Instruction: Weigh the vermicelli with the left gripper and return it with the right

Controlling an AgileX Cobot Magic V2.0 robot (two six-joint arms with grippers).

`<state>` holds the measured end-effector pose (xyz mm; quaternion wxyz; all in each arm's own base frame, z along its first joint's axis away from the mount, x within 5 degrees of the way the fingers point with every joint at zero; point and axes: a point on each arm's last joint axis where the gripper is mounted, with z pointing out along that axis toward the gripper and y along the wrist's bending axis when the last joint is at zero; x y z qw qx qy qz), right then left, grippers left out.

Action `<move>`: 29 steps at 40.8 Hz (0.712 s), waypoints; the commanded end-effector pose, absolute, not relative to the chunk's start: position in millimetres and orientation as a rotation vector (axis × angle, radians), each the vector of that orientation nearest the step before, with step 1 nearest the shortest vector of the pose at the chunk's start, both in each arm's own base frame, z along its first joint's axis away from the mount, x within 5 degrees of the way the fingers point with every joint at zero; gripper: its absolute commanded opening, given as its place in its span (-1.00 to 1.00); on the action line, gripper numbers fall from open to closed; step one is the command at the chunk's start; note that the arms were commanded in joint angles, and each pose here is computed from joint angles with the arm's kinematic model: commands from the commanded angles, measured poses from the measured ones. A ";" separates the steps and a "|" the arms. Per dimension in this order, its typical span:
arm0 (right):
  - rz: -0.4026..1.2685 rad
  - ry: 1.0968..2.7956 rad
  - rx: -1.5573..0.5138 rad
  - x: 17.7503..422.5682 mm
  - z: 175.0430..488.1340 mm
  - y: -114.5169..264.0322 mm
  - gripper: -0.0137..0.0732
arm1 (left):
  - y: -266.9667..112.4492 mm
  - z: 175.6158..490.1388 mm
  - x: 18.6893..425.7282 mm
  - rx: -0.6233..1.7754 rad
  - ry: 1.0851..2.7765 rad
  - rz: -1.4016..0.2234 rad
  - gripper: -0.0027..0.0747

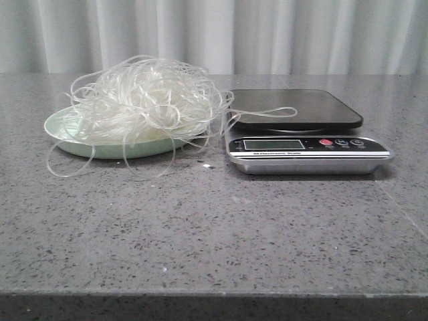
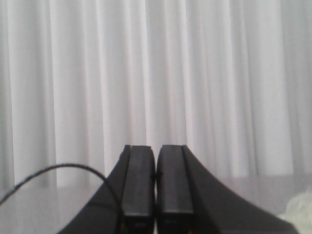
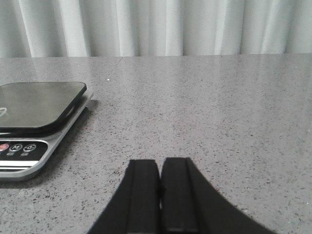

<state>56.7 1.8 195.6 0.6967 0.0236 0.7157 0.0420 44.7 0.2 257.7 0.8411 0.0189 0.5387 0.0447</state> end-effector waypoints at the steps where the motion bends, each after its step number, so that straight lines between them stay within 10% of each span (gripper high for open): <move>1: 0.089 1.486 0.060 54.9 207.1 0.9 -0.34 | -1.3 309.9 24.0 0.059 0.979 0.122 -0.58; 21: 0.089 1.487 0.060 54.9 207.0 0.9 -0.34 | -2.8 456.7 53.0 0.088 1.189 0.028 -0.55; 29: 0.089 1.487 0.060 54.9 207.0 0.9 -0.34 | -18.8 461.1 102.0 0.144 1.404 -0.134 0.10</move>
